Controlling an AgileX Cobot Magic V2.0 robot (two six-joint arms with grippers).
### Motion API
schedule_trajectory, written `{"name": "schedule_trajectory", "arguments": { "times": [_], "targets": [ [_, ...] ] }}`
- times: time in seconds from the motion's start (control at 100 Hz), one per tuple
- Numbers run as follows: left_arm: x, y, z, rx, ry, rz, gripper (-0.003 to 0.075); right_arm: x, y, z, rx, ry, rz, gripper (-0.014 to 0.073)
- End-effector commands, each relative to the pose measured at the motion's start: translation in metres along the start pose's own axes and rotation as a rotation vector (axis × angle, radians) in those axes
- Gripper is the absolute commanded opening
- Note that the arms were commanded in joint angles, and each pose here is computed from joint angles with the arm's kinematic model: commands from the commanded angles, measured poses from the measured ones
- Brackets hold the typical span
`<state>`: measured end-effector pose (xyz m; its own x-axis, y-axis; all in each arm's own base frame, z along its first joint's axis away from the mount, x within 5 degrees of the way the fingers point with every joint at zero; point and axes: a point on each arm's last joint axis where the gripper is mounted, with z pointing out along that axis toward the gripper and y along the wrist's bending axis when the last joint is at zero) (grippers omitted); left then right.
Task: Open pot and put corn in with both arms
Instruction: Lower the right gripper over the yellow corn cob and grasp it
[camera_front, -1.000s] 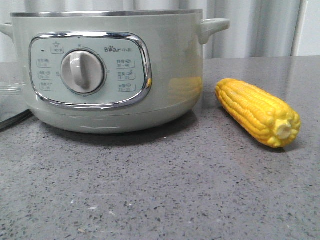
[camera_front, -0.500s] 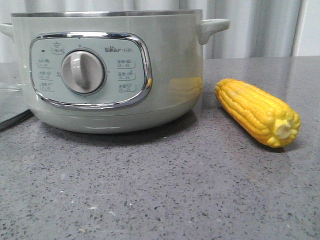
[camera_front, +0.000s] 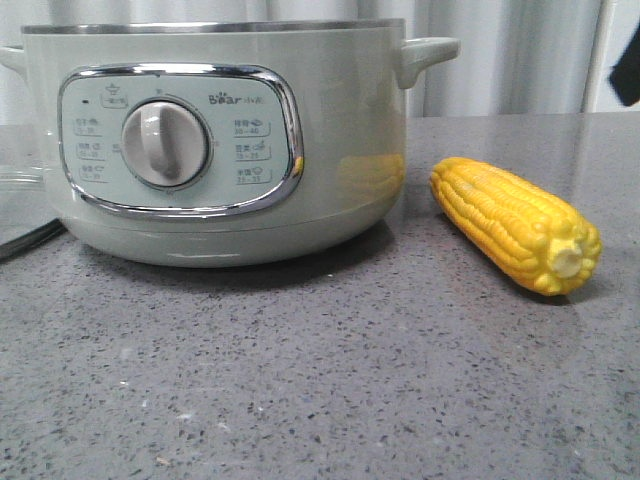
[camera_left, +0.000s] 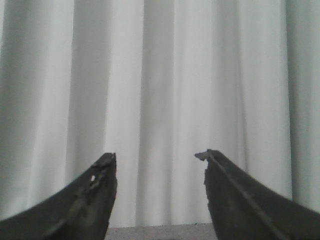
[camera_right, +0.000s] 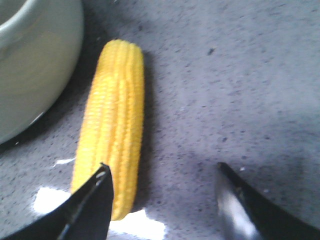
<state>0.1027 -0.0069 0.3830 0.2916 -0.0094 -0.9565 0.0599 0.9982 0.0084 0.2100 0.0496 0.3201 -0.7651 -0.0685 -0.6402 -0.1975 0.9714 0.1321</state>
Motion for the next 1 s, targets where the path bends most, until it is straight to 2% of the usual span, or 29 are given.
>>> {"name": "schedule_trajectory", "arguments": {
  "times": [0.0,0.32,0.69,0.99],
  "targets": [
    [-0.015,0.000,0.001,-0.005,-0.077,-0.014,0.0347,-0.018,0.009,-0.001,-0.038,-0.019,-0.014,0.0358],
    [-0.015,0.001,0.001,-0.005,-0.079,-0.014,0.0347,-0.032,0.024,0.030,-0.099,0.069,0.000,0.0389],
    [-0.015,0.001,0.001,-0.005,-0.079,-0.014,0.0347,-0.023,0.027,0.066,-0.143,0.239,0.071,0.0384],
    [-0.015,0.001,0.001,-0.005,-0.079,-0.014,0.0347,-0.020,0.026,0.076,-0.140,0.285,0.077,0.0366]
  ]
}}
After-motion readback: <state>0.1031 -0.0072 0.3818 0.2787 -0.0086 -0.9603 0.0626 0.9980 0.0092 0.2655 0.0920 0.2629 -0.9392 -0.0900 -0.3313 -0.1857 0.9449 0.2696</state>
